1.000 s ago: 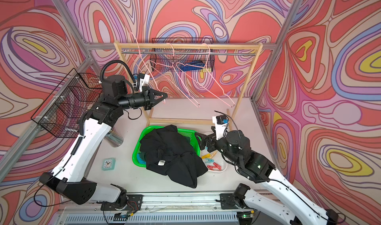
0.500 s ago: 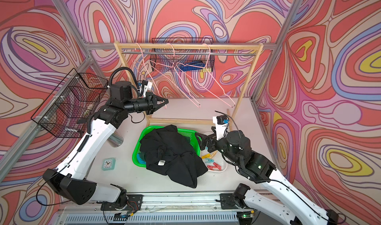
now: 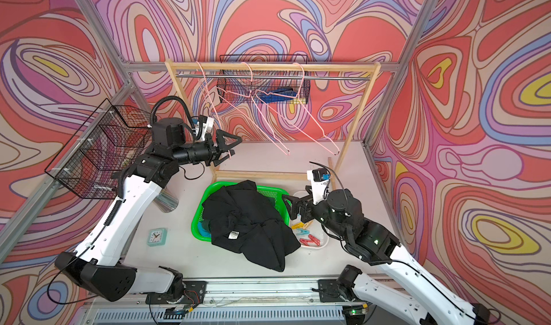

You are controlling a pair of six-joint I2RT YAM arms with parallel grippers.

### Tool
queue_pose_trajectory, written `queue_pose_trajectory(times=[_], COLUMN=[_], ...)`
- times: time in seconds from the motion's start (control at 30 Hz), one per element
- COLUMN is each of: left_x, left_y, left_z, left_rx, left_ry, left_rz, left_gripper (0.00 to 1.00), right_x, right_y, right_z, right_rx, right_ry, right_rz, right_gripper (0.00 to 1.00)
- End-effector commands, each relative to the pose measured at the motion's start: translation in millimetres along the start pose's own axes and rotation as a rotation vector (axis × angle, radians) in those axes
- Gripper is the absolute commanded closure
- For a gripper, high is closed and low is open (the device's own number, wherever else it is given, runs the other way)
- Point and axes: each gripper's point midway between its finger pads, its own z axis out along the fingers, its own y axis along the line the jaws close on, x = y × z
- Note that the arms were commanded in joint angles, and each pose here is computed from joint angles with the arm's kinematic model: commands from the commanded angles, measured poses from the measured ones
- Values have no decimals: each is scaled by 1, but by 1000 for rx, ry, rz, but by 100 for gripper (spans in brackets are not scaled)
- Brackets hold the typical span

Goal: Remove the clothespins securing t-shirts to the hanger
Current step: Place the hanger on the clothes rail.

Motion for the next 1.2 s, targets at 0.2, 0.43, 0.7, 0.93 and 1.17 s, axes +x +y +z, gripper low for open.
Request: queue_pose_trajectory(times=[0.2, 0.43, 0.7, 0.93, 1.17], left_x=[-1, -8, -16, -6, 19], left_y=[-26, -32, -12, 23, 66], left_z=[-42, -61, -84, -100, -105], left_rx=[-43, -147, -321, -470, -577], left_ry=[-84, -106, -193, -203, -146], left_rz=[146, 246, 337, 356, 330], left_gripper=[0, 0, 0, 0, 0], right_x=[37, 79, 139, 171, 185], right_y=[-5, 1, -2, -2, -3], right_z=[21, 41, 63, 67, 63], right_rx=[24, -12, -7, -41, -44], right_ry=[149, 320, 542, 635, 677], right_rz=[33, 37, 72, 77, 93], right_gripper=[2, 2, 2, 2, 16])
